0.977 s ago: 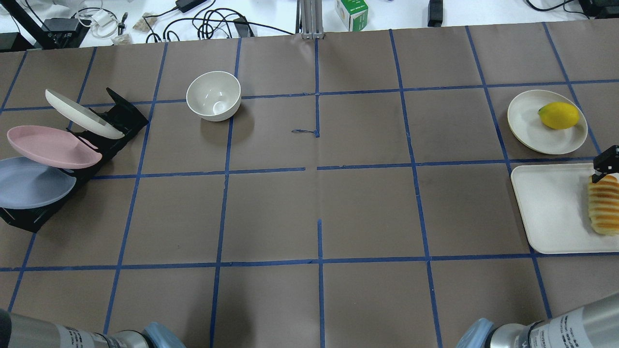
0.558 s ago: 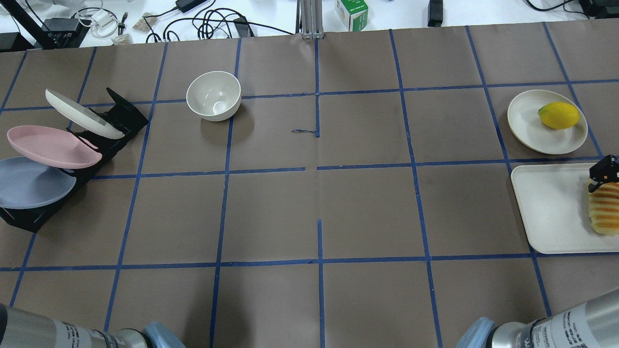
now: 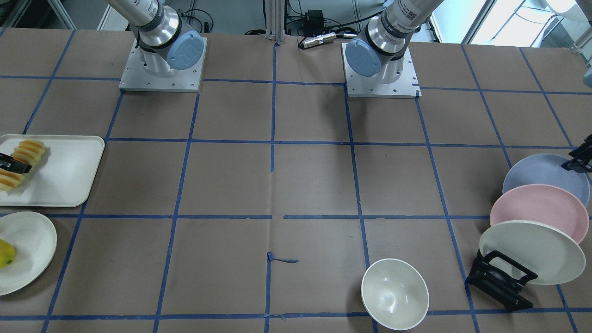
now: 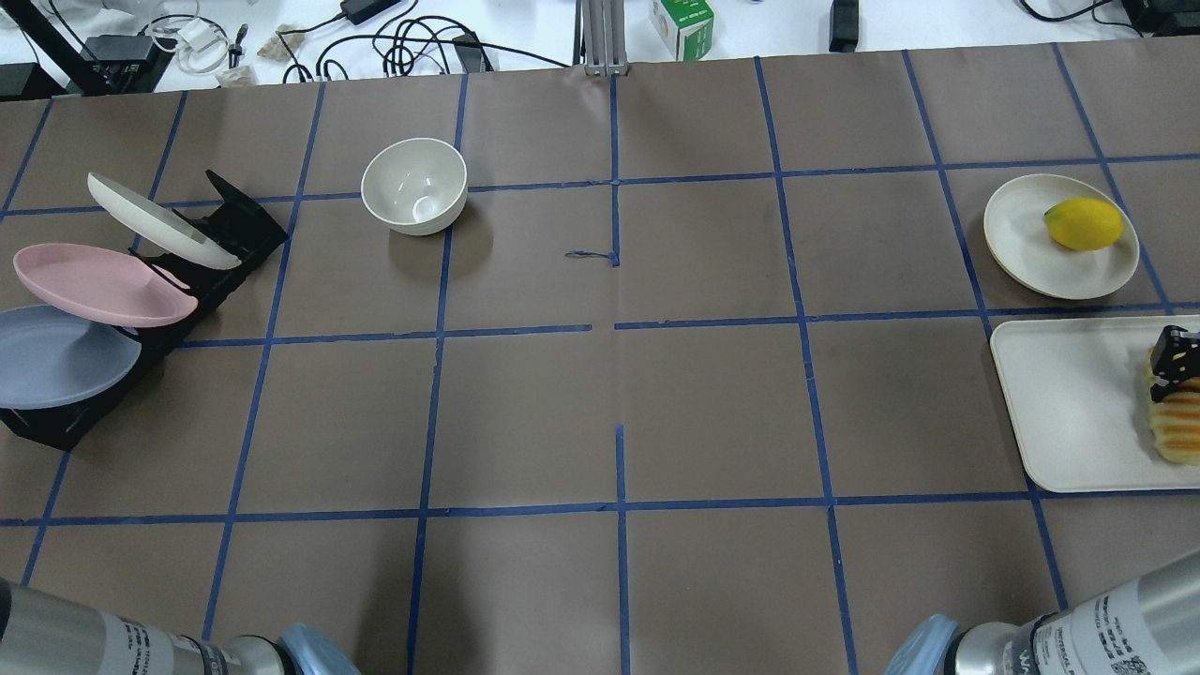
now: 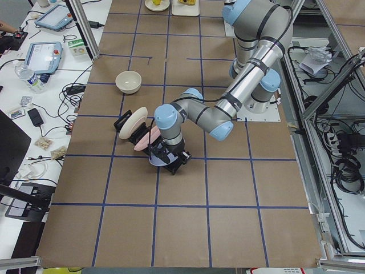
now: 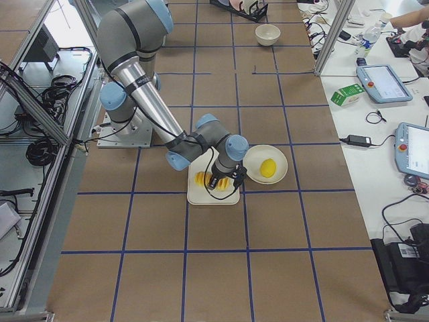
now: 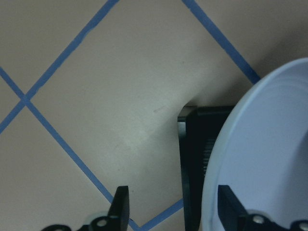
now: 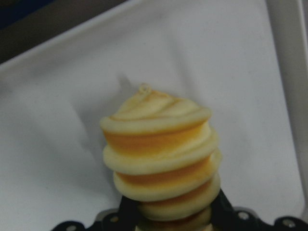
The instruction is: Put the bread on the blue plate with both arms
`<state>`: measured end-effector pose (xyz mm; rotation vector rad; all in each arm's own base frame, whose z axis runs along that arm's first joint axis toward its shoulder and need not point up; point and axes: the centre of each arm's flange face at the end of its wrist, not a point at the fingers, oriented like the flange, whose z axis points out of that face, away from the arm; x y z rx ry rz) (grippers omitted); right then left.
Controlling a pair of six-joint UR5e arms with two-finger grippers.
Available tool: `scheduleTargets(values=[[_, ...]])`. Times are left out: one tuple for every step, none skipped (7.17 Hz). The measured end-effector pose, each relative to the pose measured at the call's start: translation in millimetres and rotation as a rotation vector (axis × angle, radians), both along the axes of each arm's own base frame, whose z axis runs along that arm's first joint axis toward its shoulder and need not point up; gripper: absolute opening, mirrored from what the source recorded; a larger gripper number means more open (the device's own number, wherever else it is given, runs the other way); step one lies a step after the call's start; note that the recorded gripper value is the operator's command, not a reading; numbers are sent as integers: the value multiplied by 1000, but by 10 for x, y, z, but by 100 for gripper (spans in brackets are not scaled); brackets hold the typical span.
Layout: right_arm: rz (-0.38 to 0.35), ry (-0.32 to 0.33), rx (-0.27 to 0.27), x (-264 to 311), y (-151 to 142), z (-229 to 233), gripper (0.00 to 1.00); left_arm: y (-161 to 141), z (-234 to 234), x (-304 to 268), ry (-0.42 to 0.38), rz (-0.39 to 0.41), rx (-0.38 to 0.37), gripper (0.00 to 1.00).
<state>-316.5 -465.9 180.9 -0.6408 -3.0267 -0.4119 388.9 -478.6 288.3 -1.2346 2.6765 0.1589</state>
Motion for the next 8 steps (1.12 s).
scheduleTargets(values=[[1,4,-6,12,-10,61,0,-3,26,-4,-1,-1,-7,8],[8,8,-18,58,-25,188,0,-6,57,-14,2,-3,-17,0],[29,11,-27,188,-59,403,0,-6,85,-26,6,-8,-23,0],[70,19,-39,420,-136,695,0,-1,111,-35,8,-12,-25,0],[119,28,-51,688,-229,990,0,2,143,-38,7,-16,-27,0],[174,32,-65,969,-345,1280,0,-5,222,-40,-3,-22,-30,0],[232,29,-87,1279,-491,1590,0,-19,351,-23,-12,-28,-32,0],[280,1,-109,1608,-621,1847,0,-23,510,4,-11,-32,-27,0]])
